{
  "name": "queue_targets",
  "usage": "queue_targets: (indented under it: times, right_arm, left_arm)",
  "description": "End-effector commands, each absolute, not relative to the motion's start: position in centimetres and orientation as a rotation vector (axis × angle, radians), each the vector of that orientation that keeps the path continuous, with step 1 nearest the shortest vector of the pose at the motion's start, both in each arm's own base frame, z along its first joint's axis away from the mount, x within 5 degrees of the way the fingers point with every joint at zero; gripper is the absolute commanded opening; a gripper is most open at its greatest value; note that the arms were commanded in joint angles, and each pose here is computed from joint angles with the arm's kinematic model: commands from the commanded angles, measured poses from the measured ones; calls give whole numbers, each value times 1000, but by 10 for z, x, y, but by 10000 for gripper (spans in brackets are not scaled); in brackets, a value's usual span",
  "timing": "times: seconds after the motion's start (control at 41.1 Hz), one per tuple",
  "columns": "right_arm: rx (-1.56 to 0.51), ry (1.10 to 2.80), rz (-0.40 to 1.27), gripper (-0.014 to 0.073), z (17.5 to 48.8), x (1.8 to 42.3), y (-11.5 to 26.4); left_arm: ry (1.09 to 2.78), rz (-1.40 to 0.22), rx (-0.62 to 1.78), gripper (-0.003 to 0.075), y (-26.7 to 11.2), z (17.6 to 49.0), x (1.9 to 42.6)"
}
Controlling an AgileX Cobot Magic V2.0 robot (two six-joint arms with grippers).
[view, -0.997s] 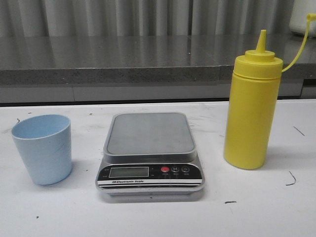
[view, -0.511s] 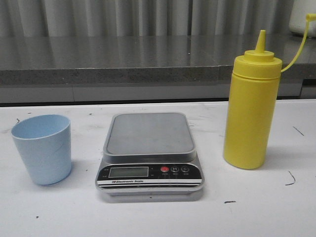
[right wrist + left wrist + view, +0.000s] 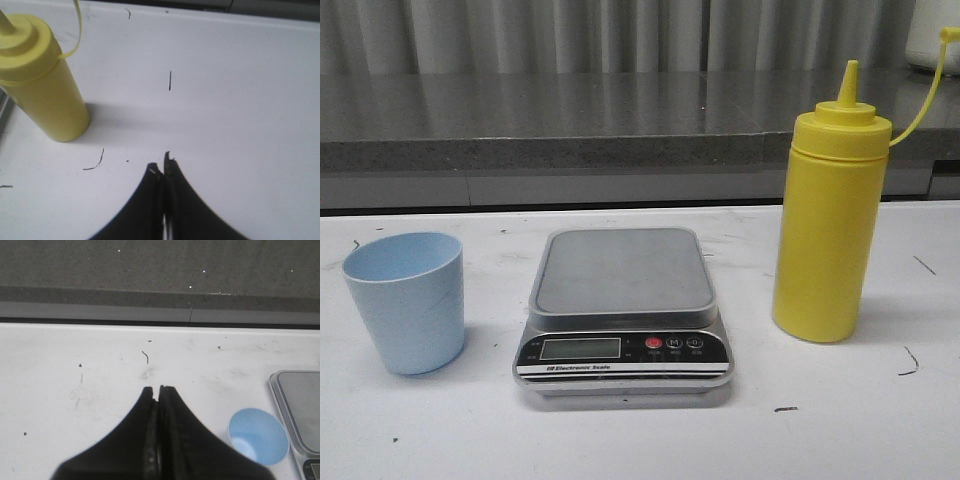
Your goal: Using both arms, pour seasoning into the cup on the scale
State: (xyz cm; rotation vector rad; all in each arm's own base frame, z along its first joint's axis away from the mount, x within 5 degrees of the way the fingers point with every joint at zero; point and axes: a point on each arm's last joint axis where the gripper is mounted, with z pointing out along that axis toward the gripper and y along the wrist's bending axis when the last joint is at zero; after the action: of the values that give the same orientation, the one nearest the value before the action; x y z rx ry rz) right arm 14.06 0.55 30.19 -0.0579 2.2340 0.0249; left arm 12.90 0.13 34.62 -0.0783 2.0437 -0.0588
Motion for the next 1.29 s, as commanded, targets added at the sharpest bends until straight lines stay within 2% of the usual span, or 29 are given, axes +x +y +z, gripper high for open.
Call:
queue_targets:
  times: [0.0, 0.097, 0.17, 0.195, 0.219, 0.292, 0.365, 0.438, 0.535, 0.681, 0.949, 1.265]
  right_arm:
    - [-73, 2172, 2, -63, 313, 150, 4]
    - [-73, 2180, 2, 5, 312, 152, 5]
    - [-73, 2181, 2, 123, 312, 152, 5]
    - [-73, 2181, 2, 216, 312, 152, 5]
    - [-73, 2181, 2, 285, 312, 152, 5]
    - [-73, 2181, 2, 419, 312, 152, 5]
    - [-73, 2181, 2, 490, 312, 152, 5]
    - [-73, 2182, 2, 504, 312, 152, 5]
    - [-73, 2182, 2, 504, 312, 152, 5]
    - [-73, 2183, 2, 504, 312, 151, 5]
    - [-73, 2183, 2, 503, 312, 151, 5]
    - [-73, 2183, 2, 503, 312, 151, 5]
  left_arm:
    - [1986, -85, -87, -20, 0, 359, 134]
    - [2022, -85, -86, -20, 0, 355, 135]
    - [2025, -85, -86, -16, 0, 355, 135]
    - [2017, -84, -86, 3, 0, 355, 135]
    - [2018, -88, -85, 34, -1, 355, 135]
    - [2018, -95, -74, 151, -2, 355, 135]
    - [2019, -107, -55, 311, -4, 355, 135]
    - [2020, -117, -35, 442, -7, 355, 135]
    - [2025, -136, 10, 521, -12, 355, 135]
    - [2076, -154, 106, 523, -21, 354, 143]
    - [2321, -187, 218, 521, -41, 350, 184]
    - [2538, -199, 324, 511, -70, 320, 242]
